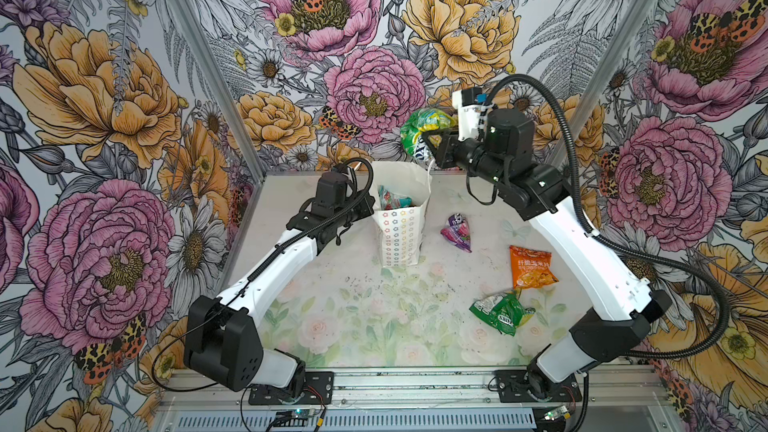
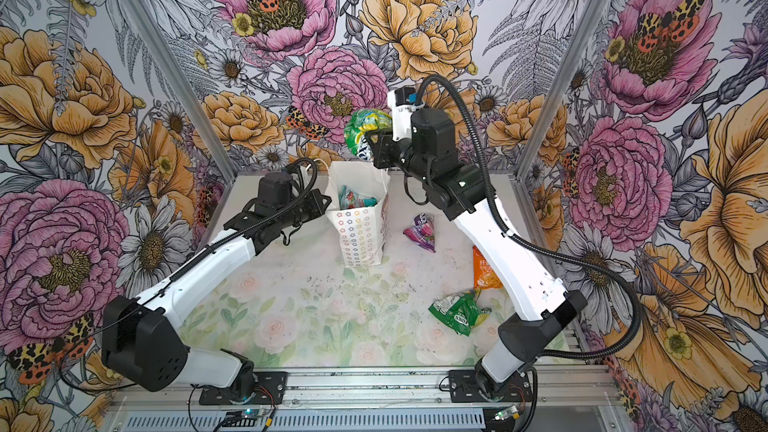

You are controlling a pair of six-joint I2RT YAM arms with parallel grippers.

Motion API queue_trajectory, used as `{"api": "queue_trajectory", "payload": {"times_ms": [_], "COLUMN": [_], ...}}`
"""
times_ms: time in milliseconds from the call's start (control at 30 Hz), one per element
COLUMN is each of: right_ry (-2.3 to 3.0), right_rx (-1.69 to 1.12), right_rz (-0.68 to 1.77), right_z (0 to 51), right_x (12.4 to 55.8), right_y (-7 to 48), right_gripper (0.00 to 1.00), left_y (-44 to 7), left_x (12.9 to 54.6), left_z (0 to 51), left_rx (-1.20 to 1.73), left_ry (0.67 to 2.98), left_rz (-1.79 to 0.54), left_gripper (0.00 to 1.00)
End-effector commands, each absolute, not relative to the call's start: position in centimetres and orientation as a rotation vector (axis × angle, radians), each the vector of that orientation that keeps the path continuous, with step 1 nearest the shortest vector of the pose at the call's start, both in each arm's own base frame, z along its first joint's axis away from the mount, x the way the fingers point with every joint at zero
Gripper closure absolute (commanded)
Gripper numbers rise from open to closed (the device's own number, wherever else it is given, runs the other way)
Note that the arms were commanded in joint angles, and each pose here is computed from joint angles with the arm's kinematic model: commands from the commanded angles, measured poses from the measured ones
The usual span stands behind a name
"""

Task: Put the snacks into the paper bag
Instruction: 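Swing the green FOX'S Spring bag over the paper bag opening with the right gripper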

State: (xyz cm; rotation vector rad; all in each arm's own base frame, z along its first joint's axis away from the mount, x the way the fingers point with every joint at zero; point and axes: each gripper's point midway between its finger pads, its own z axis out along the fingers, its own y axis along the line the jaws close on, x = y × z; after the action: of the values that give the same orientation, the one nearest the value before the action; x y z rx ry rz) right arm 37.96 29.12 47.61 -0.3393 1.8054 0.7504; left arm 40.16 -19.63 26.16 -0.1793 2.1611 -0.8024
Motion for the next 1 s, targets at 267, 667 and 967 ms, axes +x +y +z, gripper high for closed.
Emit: {"api": "queue_trajectory", "payload": {"times_ms": [267,667,967], "right_ry": [1.901,2.034,2.132], "right_rx": [-0.442,-0.443,-0.441], "right_rz": [0.613,0.488,0.363], "right_z": [42.8,37.4,33.9], "right_x": [38.5,40.4,41.5], "right_y": [32.4,32.6,32.0], "right_gripper": [1.00,1.00,1.00], "left_y": [-19.0,-18.9,-18.7], "left_x": [39.9,39.8,39.7], "left_z": [27.3,27.4,27.3], "left_rx": [-0.191,-0.194,-0.198], "left_ry": [2.118,2.116,2.116], "left_rz": [-0.791,-0.792,-0.787], "left_gripper": [1.00,1.00,1.00]}}
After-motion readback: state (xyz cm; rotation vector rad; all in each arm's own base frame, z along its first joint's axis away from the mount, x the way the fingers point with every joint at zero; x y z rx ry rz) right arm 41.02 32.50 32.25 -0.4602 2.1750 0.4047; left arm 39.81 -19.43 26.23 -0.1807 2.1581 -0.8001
